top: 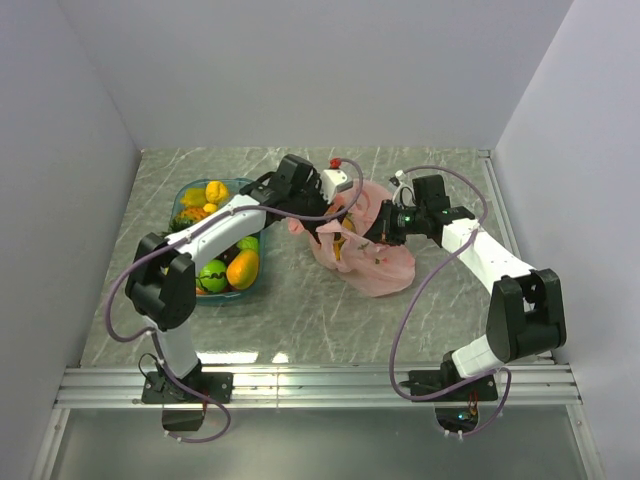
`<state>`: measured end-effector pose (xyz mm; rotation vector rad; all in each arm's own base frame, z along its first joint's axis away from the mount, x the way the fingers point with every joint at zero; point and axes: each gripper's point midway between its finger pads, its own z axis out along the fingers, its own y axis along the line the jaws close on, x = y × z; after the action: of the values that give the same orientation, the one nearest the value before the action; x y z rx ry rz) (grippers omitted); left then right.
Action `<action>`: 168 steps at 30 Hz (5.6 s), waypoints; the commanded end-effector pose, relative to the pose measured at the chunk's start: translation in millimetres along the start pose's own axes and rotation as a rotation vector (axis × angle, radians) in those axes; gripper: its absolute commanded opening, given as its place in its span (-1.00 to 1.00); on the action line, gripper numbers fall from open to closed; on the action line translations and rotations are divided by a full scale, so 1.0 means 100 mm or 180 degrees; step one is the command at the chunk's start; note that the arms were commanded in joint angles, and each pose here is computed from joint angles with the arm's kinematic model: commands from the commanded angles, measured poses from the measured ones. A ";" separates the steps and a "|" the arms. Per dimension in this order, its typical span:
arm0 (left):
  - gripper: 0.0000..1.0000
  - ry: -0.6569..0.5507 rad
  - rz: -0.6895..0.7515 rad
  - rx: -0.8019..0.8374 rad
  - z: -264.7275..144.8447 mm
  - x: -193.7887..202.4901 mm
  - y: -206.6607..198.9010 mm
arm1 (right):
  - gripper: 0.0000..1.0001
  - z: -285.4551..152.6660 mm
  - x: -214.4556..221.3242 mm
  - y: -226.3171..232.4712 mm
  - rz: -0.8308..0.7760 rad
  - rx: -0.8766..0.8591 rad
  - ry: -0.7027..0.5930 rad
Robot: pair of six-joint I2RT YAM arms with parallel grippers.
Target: Place the fake fruits into the plastic bag and tie a complex knot
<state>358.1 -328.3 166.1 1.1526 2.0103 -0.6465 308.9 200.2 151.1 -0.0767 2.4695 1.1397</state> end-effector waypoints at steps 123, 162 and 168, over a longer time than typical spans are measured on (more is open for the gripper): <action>0.45 0.1543 -0.0689 -0.1915 -2.31 2.14 0.32 | -1.00 0.01 -0.01 0.03 -0.0183 0.0054 0.0055; -0.14 -0.0205 -0.0092 -0.0134 -0.38 -0.20 -0.43 | -1.00 -0.17 0.00 0.12 -0.0527 0.0058 0.0053; 0.17 -0.0438 -0.0062 -0.0668 -0.05 -0.39 -0.01 | -1.00 -0.11 -0.01 0.12 -0.0497 0.0012 0.0064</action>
<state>323.8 -332.6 170.1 1.0997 2.0547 -0.5911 297.2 194.5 143.6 -0.2156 2.5138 1.0636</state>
